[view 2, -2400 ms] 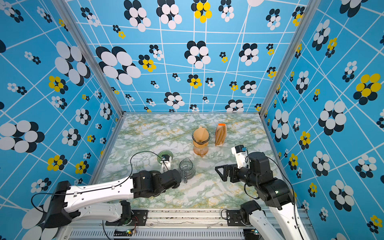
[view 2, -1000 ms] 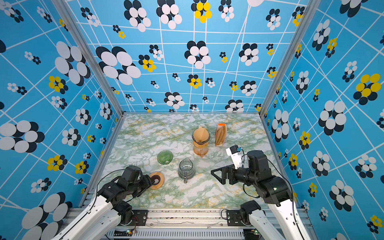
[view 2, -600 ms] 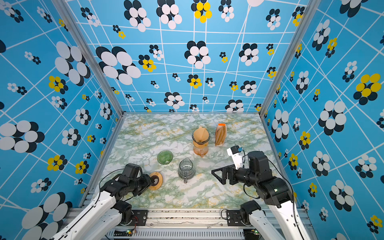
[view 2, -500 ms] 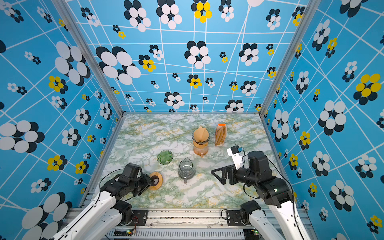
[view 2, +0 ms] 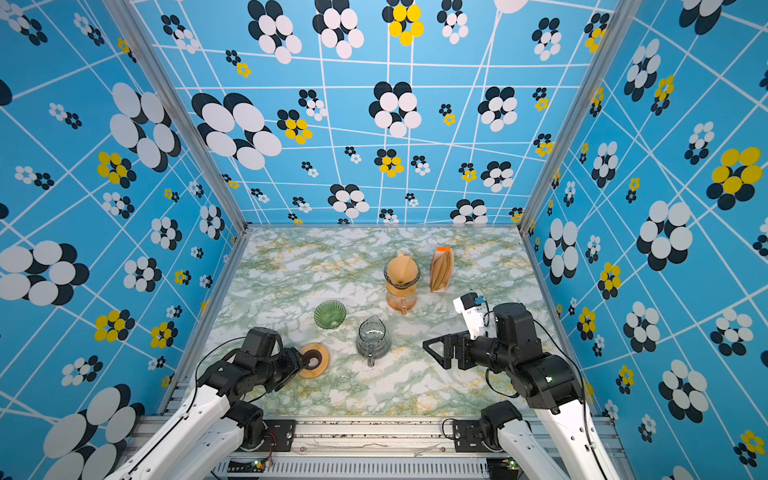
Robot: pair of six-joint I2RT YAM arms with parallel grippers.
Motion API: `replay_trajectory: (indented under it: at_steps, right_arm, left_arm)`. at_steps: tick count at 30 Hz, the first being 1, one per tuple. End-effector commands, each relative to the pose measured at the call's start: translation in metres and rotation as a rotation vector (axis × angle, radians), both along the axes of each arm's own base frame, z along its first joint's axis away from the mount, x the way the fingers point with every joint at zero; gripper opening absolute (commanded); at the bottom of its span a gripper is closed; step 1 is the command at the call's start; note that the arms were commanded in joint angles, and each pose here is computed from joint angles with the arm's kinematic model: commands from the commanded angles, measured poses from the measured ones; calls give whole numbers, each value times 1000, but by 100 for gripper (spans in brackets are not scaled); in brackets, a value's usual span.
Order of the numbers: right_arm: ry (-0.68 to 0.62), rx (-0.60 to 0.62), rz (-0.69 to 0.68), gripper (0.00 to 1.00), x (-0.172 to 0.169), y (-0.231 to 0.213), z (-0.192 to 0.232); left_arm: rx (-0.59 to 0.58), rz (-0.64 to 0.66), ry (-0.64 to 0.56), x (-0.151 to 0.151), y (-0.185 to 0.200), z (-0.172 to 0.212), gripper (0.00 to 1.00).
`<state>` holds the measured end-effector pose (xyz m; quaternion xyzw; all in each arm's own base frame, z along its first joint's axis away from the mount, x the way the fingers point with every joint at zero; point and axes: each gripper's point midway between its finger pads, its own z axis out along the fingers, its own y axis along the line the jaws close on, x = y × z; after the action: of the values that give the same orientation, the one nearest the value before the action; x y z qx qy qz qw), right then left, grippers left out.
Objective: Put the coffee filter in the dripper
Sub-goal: 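Lower the left gripper over the wooden ring and close on its edge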
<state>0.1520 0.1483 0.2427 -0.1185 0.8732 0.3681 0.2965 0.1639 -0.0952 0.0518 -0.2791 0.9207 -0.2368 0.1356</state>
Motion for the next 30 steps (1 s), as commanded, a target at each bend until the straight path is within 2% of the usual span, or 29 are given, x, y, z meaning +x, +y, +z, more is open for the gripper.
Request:
replay_trajectory:
  at_steps: [1, 6, 13, 18, 23, 30]
  right_arm:
    - [14, -10, -9, 99, -1, -1, -6]
    - [17, -13, -15, 99, -1, -2, -7]
    - [15, -15, -15, 99, 0, -2, -7]
    - [17, -14, -16, 99, 0, -2, -7]
    - [18, -17, -18, 99, 1, -2, -7]
    - [23, -18, -17, 99, 1, -2, -9]
  left_arm:
    - [33, 4, 11, 0, 6, 1, 59]
    - [65, 9, 27, -1, 11, -4, 58]
    - [16, 6, 14, 9, 4, -7, 55]
    - [45, -4, 35, 10, 8, -10, 48]
    - [52, -5, 45, 10, 9, -14, 46]
    - [5, 2, 41, 14, 2, -18, 44]
